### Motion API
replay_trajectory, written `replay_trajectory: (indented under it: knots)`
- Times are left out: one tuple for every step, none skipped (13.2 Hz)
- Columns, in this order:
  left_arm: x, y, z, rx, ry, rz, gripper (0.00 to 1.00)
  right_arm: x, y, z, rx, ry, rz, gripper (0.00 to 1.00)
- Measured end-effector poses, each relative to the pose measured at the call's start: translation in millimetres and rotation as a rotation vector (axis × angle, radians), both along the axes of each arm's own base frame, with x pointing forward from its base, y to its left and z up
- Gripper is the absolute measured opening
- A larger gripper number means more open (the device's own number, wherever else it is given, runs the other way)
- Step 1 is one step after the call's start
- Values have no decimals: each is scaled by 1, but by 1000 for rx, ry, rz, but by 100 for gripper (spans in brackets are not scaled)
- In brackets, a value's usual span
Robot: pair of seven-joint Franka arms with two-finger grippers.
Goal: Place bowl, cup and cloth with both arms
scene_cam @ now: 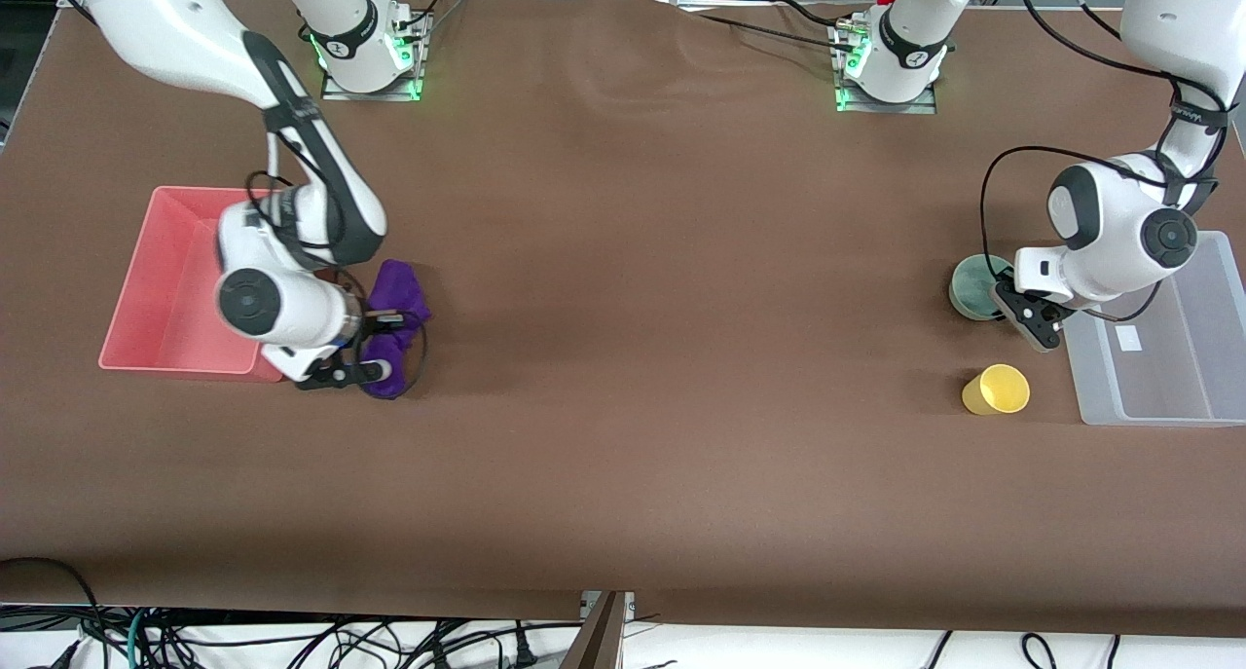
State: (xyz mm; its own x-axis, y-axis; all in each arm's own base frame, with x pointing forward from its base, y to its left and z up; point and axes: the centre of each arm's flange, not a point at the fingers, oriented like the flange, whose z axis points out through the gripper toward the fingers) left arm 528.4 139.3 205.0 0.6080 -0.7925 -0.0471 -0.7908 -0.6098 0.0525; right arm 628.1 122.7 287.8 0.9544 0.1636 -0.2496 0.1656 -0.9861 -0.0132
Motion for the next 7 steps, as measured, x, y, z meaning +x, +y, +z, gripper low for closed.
replay_trajectory:
  knots:
    - [4,6,17,-2,21,9,4,7,-13,33,-5,29,17,9]
    - [11,13,39,-7,54,19,4,11,-28,66,-10,63,34,9]
    - [21,22,66,-10,79,31,4,12,-47,98,-13,102,55,9]
    - [32,33,94,-10,90,44,4,11,-70,124,-13,140,78,9]
    - [41,47,120,-8,85,56,4,10,-97,140,-10,165,100,9]
    - [48,66,143,0,61,74,4,10,-128,148,-6,177,118,9]
    - [52,93,157,6,37,88,4,7,-162,147,1,191,132,9]
